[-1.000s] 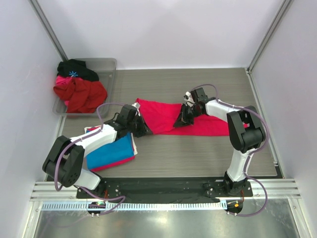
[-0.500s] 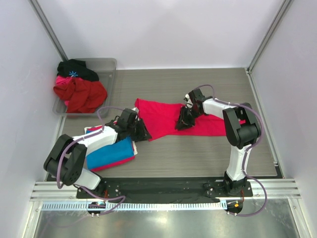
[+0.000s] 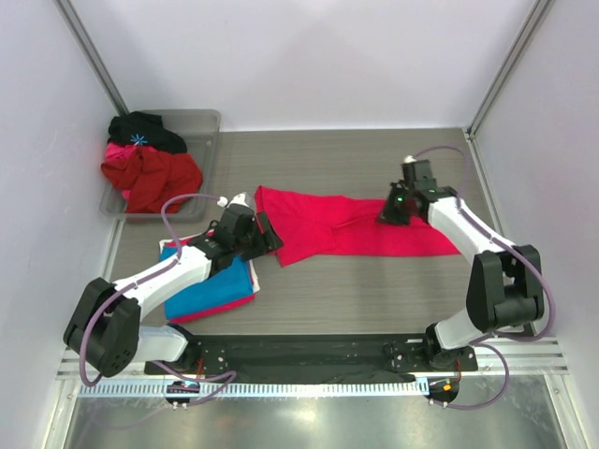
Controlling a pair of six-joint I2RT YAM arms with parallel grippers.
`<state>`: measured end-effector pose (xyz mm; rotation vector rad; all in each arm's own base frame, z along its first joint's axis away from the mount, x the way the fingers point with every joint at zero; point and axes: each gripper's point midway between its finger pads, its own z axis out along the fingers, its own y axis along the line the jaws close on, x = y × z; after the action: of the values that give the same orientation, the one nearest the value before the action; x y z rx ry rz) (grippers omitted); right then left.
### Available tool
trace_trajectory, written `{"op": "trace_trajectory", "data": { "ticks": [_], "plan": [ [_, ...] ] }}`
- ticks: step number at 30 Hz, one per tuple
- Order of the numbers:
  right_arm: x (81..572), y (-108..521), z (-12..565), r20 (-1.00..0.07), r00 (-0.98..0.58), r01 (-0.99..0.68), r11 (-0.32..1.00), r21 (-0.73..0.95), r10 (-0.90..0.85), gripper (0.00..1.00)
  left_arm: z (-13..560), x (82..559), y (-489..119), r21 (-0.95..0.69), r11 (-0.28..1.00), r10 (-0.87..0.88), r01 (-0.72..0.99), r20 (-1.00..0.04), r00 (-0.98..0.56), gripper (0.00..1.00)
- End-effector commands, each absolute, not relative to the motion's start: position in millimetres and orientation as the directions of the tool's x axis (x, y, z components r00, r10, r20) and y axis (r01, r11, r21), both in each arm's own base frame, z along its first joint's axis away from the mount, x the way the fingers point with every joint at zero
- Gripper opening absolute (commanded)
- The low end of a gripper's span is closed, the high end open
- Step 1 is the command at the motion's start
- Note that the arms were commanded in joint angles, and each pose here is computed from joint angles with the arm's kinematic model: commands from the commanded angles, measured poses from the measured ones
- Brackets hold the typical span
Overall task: Fold and stack the t-shirts
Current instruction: Fold the tshirt
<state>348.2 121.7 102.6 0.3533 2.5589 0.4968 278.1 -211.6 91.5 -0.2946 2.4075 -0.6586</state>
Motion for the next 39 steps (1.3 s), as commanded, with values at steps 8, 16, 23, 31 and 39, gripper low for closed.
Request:
{"op": "trace_trajectory", "data": {
  "ticks": [8, 16, 23, 31, 39],
  "plan": [
    [350, 38, 83, -0.503, -0.712, 0.390, 0.872, 0.295, 0.489, 0.12, 100, 311, -226, -0.558, 0.823, -0.474, -0.104, -0.575, -0.667, 0.68],
    [396, 85, 88, -0.507, -0.741, 0.259, 0.885, 0.388, 0.439, 0.21, 119, 346, -261, -0.502, 0.865, -0.347, 0.010, -0.611, -0.712, 0.65],
    [435, 106, 73, -0.500, -0.761, 0.240, 0.896, 0.375, 0.413, 0.21, 112, 349, -261, -0.485, 0.874, -0.333, 0.010, -0.616, -0.714, 0.65],
    [432, 116, 51, -0.465, -0.798, 0.234, 0.908, 0.347, 0.383, 0.17, 110, 349, -258, -0.461, 0.887, -0.314, 0.013, -0.624, -0.716, 0.64],
    [372, 110, 40, -0.427, -0.835, 0.240, 0.927, 0.288, 0.348, 0.12, 102, 348, -248, -0.426, 0.905, -0.304, -0.013, -0.623, -0.721, 0.65]
  ]
}}
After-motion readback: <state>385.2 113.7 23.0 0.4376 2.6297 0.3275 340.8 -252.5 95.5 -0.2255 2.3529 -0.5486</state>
